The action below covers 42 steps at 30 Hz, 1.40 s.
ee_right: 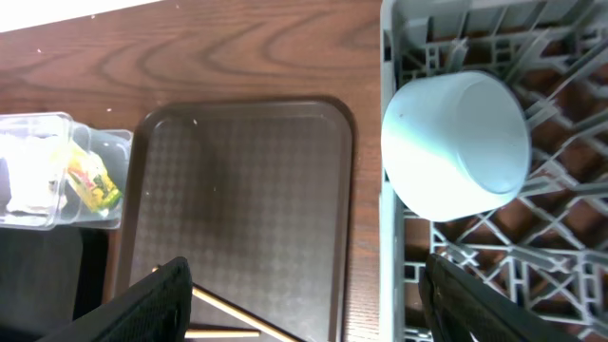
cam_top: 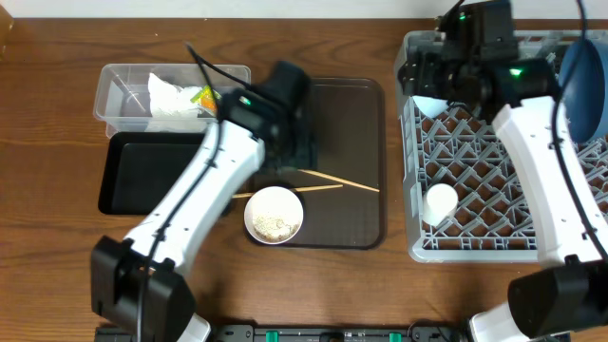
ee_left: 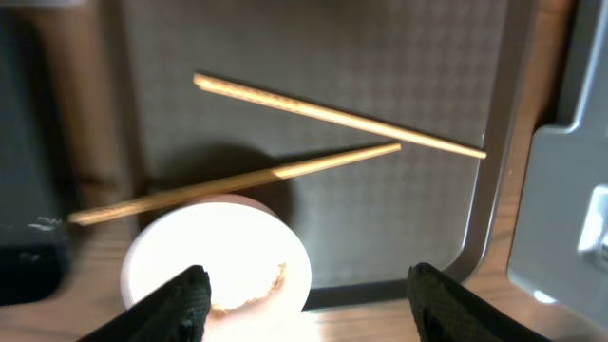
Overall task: Sort waste into correct bins and load items into the dishwasher rack
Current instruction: 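Grasp the white bowl of rice with the left gripper, then carry the rice bowl left over the black tray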
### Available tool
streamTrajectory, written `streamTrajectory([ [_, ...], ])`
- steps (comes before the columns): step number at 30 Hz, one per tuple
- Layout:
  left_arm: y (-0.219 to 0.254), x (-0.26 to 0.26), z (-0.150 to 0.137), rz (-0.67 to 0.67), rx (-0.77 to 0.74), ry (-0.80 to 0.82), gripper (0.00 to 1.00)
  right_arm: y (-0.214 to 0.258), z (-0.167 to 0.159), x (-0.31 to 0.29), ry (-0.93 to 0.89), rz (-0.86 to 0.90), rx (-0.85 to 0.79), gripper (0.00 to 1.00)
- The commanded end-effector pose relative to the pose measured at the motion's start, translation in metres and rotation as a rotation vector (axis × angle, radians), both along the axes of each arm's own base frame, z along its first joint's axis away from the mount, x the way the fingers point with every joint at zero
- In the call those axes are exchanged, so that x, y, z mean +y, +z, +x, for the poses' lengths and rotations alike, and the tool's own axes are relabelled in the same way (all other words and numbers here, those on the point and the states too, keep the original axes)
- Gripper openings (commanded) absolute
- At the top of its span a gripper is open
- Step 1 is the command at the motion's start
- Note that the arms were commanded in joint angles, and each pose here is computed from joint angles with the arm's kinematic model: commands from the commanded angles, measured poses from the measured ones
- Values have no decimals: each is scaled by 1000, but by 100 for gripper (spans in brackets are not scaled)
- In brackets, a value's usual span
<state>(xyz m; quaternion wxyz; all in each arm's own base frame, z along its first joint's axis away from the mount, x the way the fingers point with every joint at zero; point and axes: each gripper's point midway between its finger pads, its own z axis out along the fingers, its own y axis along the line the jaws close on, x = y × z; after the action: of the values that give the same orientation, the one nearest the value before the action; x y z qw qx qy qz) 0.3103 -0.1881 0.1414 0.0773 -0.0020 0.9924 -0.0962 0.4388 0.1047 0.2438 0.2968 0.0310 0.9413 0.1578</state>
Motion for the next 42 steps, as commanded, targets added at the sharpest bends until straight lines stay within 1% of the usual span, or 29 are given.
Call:
streamTrajectory([
  [1,-27,8,-9,102,11,113,65,7,-2,-4,26,-27,-20,75],
  [3,-43,14,-13,167,-12,165,64,6,-4,-4,29,-30,-12,75],
  [4,-47,14,-14,174,-16,173,64,5,-4,-4,29,-30,-11,74],
  [9,-69,0,-20,157,-41,138,63,5,-4,-4,30,-30,-9,73],
  [13,-81,-2,-24,152,-46,131,56,4,-6,-5,29,-32,2,72],
  [16,-88,-1,-26,156,-40,136,45,2,-8,-5,30,-33,12,72],
  [18,-92,1,-26,162,-40,163,39,2,-9,-5,29,-34,15,71],
  [20,-96,2,-27,163,-40,168,39,1,-9,-5,29,-34,17,71],
  [23,-98,3,-27,163,-39,169,33,1,-9,-5,30,-34,19,71],
  [24,-99,3,-28,165,-38,168,30,1,-9,-5,30,-35,19,71],
  [25,-100,3,-28,166,-35,172,25,1,-9,-6,27,-37,18,71],
  [28,-108,6,-30,190,-18,205,19,0,-9,-9,15,-54,20,71],
  [30,-115,7,-32,202,-1,211,19,-1,-10,-11,11,-61,25,71],
  [31,-117,7,-33,205,7,219,14,-2,-10,-11,9,-64,28,71],
  [33,-118,7,-34,206,10,223,12,-2,-11,-11,9,-64,33,72],
  [39,-118,8,-33,209,8,222,7,-3,-12,-13,3,-73,37,72],
  [42,-117,8,-33,207,7,222,7,-3,-12,-13,3,-74,36,72],
])
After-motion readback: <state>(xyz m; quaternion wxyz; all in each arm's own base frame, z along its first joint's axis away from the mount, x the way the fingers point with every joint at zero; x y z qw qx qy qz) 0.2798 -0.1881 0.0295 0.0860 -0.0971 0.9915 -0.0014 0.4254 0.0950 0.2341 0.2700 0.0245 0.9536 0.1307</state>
